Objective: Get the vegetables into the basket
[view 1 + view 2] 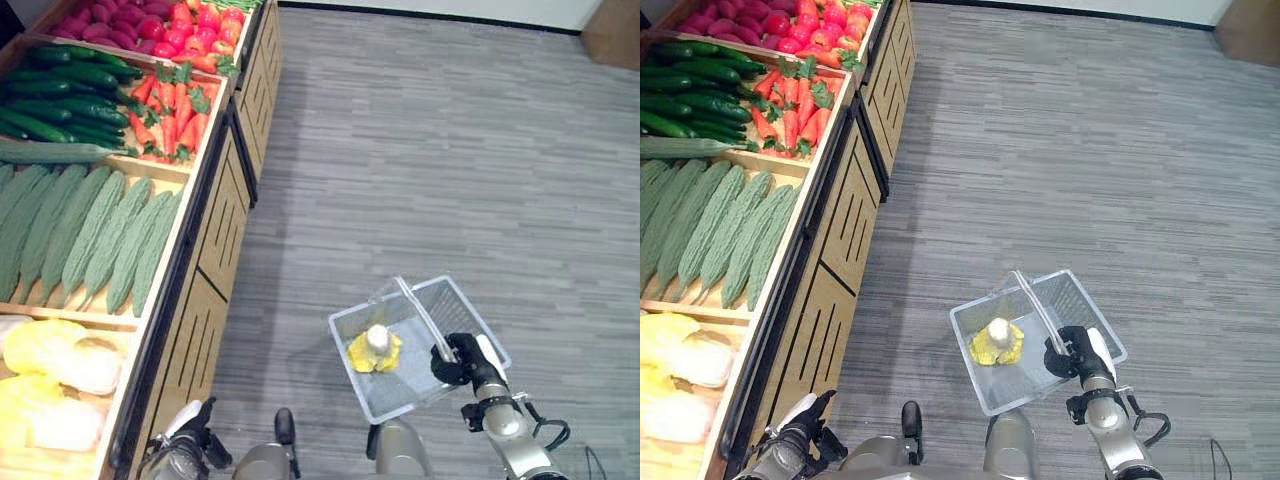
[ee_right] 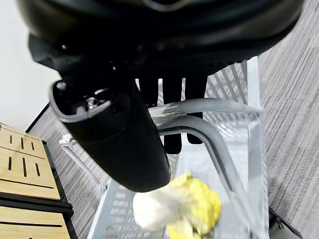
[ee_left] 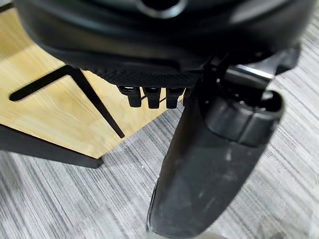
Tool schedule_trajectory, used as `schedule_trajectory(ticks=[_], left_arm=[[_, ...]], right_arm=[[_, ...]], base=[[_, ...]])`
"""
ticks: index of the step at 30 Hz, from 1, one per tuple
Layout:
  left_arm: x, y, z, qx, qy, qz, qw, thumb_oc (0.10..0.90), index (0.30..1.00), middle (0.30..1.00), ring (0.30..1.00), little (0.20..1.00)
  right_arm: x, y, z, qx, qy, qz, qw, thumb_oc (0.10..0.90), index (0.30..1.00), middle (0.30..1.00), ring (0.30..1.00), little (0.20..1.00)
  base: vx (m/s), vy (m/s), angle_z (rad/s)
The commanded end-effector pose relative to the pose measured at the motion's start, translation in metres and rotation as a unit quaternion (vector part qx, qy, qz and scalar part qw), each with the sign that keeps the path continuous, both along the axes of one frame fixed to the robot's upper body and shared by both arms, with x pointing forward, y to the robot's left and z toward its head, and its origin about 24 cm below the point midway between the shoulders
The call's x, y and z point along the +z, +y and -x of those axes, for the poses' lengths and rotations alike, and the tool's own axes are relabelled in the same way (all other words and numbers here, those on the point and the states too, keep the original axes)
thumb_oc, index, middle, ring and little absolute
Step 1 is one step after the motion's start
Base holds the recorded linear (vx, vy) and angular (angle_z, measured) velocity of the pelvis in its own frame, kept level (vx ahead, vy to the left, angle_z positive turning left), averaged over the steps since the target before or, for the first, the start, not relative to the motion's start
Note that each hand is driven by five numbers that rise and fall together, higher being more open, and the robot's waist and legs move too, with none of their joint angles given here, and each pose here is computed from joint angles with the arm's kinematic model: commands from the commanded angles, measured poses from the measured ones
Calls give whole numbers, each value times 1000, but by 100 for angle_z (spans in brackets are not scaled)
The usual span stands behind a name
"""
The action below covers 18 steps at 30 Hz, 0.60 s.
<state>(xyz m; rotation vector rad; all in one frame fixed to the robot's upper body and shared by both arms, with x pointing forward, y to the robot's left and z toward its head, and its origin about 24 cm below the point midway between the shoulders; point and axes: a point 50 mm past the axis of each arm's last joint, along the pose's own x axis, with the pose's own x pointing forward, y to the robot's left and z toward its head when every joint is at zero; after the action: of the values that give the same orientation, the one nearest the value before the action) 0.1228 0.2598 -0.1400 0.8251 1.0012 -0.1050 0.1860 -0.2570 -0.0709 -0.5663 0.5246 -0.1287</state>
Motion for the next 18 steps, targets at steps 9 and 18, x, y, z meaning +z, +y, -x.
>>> schedule_trajectory(ticks=[9,18], left_arm=[[0,1,4,1,-7,-3,1000,900,1000,1000,1000,1000],[-4,0,14,45,1,3,999,900,1000,1000,1000,1000]], right_arm=[[63,-19,-43,-11,-168,-4,986,400,300,300,300,300],[66,-36,-32,-10,-158,37,987,400,300,300,300,300]], base=[[245,-228,7],[160,-185,5]])
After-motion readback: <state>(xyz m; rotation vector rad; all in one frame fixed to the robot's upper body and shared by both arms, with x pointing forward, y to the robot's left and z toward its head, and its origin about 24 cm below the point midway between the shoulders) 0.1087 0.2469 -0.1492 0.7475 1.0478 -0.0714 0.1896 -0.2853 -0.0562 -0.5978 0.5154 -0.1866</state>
